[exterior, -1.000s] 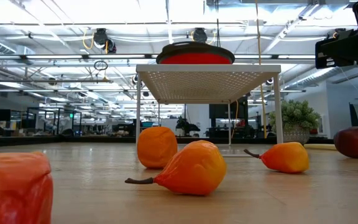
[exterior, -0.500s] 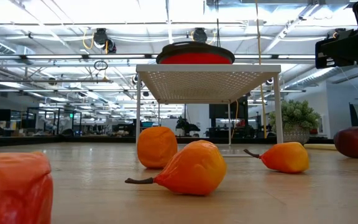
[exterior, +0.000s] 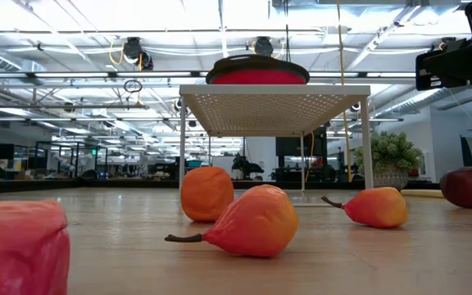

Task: Pick & Place Fruit
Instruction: Put the orange pear into the red strainer bowl

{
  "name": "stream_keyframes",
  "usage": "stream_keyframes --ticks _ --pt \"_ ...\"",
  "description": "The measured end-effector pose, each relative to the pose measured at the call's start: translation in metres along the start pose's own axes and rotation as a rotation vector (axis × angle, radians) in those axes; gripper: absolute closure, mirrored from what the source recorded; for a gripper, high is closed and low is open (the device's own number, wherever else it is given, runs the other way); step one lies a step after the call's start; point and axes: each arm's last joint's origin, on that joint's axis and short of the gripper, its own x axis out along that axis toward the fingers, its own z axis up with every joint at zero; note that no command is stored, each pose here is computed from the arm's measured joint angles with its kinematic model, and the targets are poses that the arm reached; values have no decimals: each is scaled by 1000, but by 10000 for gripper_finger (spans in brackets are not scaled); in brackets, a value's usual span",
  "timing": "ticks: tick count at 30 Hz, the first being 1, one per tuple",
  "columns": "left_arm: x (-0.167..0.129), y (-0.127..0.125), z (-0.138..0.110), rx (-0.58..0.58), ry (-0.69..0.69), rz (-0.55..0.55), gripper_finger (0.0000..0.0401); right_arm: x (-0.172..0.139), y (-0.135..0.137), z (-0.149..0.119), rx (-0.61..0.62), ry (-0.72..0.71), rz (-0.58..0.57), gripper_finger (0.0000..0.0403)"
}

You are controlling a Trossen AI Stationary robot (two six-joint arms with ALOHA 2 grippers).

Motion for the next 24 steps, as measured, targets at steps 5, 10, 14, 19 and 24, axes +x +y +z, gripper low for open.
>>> stream_keyframes --ticks 5,10,14,19,24 --pt "-1 7 5 -154 -65 219 295 0 0 0 0 0 0 403" --pt "-3 13 6 -345 -117 405 295 0 0 0 0 0 0 403" --pt "-3 14 5 -420 -139 467 295 0 0 0 0 0 0 403" --pt "-3 15 4 -427 -130 484 295 0 0 0 0 0 0 403" --pt "-5 17 -10 -351 -1 601 295 0 0 0 0 0 0 403"
